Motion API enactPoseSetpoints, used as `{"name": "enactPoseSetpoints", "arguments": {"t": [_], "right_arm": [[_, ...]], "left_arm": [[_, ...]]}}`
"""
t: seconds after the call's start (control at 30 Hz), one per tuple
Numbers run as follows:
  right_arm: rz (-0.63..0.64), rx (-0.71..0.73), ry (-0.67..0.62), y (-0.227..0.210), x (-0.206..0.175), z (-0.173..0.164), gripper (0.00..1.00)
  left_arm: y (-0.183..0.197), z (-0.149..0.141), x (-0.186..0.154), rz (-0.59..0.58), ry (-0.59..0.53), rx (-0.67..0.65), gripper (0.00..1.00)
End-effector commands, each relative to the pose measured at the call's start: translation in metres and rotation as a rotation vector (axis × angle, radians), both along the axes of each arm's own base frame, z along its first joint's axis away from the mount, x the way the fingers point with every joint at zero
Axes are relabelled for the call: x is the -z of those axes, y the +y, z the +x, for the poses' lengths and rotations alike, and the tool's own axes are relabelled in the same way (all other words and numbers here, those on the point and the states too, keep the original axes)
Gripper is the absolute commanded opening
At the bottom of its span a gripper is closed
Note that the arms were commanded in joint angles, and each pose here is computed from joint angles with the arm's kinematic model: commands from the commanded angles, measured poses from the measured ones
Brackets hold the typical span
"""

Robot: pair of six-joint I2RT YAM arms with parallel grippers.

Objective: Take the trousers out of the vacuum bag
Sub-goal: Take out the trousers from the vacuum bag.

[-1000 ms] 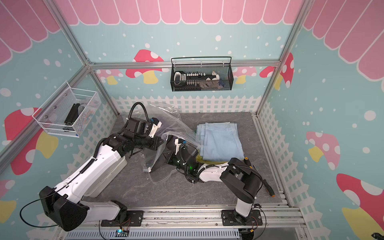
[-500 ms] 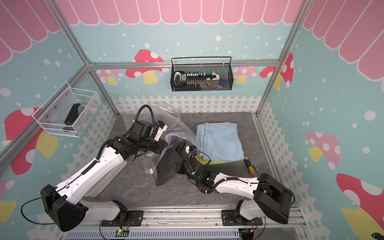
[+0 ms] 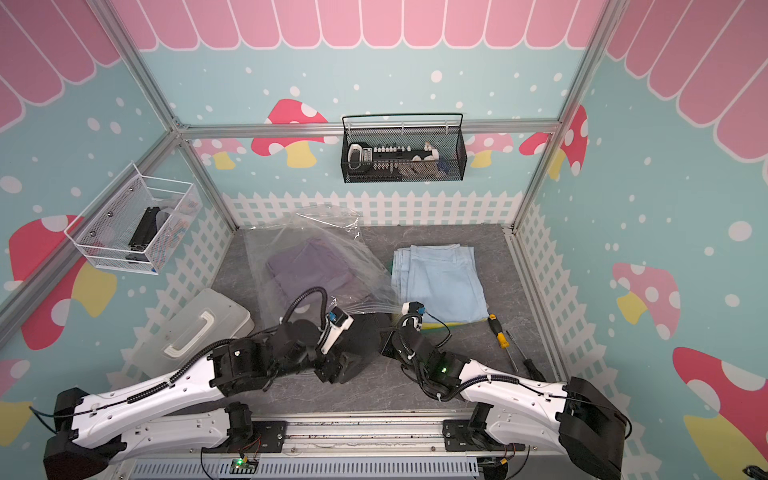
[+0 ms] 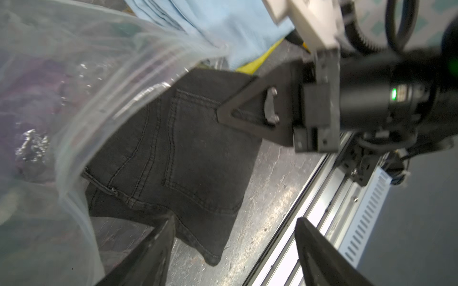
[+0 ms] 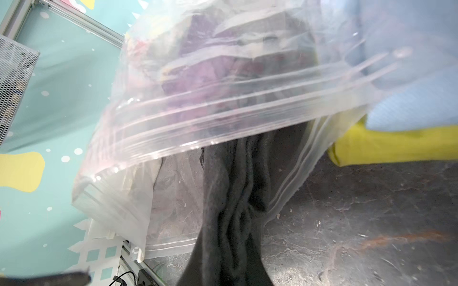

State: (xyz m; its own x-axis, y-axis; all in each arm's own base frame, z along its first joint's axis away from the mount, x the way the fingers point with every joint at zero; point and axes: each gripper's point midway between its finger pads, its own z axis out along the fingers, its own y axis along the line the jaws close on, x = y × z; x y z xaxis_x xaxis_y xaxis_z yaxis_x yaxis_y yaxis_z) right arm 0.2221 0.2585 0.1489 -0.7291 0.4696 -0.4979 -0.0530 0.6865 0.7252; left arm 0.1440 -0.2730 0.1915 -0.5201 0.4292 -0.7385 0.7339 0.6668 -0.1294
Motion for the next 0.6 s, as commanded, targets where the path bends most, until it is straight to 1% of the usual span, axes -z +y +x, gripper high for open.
{"name": "enactPoseSetpoints", "arguments": {"t": [0.0, 0.07, 0.13, 0.23, 0.33, 0.57], "right_arm": [[0.045, 0.053, 0.0, -0.009, -0.009, 0.005, 0.0], [0.054, 0.048, 0.007, -0.009, -0.011, 0.005, 0.0], [0.058, 0.042, 0.012, -0.008, -0.013, 0.004, 0.0], [0.067, 0.041, 0.018, -0.009, -0.014, 0.004, 0.0], [0.077, 0.045, 0.025, -0.011, -0.013, 0.004, 0.0], [0.089, 0.052, 0.027, -0.016, -0.013, 0.005, 0.0]], "left_arm": [[0.004, 0.01, -0.002, 0.0, -0.133, -0.151, 0.85], [0.004, 0.008, 0.007, 0.04, -0.182, -0.183, 0.87], [0.003, 0.011, 0.017, 0.08, -0.199, -0.214, 0.88], [-0.006, 0.012, 0.035, 0.129, -0.2, -0.224, 0.89], [-0.018, 0.012, 0.049, 0.149, -0.2, -0.226, 0.89], [-0.03, 0.016, 0.086, 0.25, -0.189, -0.259, 0.89]]}}
